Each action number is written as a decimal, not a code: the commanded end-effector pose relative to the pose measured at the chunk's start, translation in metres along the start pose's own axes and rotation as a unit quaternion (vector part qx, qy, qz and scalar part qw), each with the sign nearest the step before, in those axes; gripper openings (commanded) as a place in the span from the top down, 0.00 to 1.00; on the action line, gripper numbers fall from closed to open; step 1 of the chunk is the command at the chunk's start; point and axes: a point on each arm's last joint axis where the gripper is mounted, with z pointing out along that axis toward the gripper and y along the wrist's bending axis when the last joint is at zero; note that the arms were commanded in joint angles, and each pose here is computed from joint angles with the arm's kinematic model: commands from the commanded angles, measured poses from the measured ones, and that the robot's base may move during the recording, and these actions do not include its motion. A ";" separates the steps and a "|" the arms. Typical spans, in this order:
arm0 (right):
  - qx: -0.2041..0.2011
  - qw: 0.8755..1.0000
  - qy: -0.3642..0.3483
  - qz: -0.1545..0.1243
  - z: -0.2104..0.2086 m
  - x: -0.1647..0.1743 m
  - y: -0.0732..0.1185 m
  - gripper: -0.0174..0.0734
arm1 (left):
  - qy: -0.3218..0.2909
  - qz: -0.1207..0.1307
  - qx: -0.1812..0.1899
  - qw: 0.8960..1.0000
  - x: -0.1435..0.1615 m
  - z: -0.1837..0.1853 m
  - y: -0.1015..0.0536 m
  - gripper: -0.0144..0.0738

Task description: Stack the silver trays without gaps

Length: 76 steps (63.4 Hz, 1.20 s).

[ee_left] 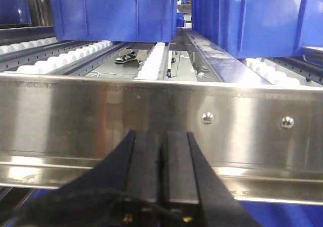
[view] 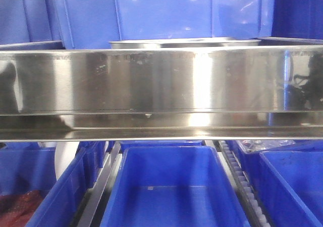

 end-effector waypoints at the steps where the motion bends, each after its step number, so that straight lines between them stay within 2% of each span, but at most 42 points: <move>1: 0.001 0.999 -0.054 -0.004 -0.002 -0.009 0.000 0.75 | -0.066 -0.006 -0.009 0.998 -0.012 -0.004 0.002 0.89; 34: 0.002 0.998 -0.067 -0.004 -0.002 -0.012 0.000 0.75 | -0.068 -0.006 -0.010 0.998 -0.012 -0.004 0.002 0.89; 45: 0.002 0.996 -0.084 -0.004 -0.003 -0.015 0.000 0.75 | -0.096 -0.006 -0.015 0.995 -0.017 -0.004 0.003 0.89; 52: 0.001 0.994 -0.105 0.019 -0.004 -0.021 0.000 0.75 | -0.129 -0.010 -0.020 0.991 -0.029 -0.007 0.004 0.89; 56: -0.003 0.993 -0.117 0.025 -0.008 -0.035 0.001 0.75 | -0.142 -0.010 -0.017 0.990 -0.046 -0.012 0.004 0.89; 64: -0.019 0.994 -0.108 0.022 -0.022 -0.072 0.008 0.74 | -0.110 -0.006 0.007 0.994 -0.087 -0.028 0.000 0.89; 68: -0.029 0.995 -0.093 0.019 -0.032 -0.095 0.013 0.70 | -0.059 0.002 0.024 0.998 -0.108 -0.038 -0.002 0.89; 73: -0.037 0.997 -0.070 0.016 -0.040 -0.116 0.017 0.59 | 0.013 0.008 0.043 0.999 -0.126 -0.045 -0.005 0.88; 76: -0.040 0.997 -0.058 0.014 -0.042 -0.128 0.019 0.49 | 0.040 0.010 0.051 0.998 -0.138 -0.047 -0.006 0.86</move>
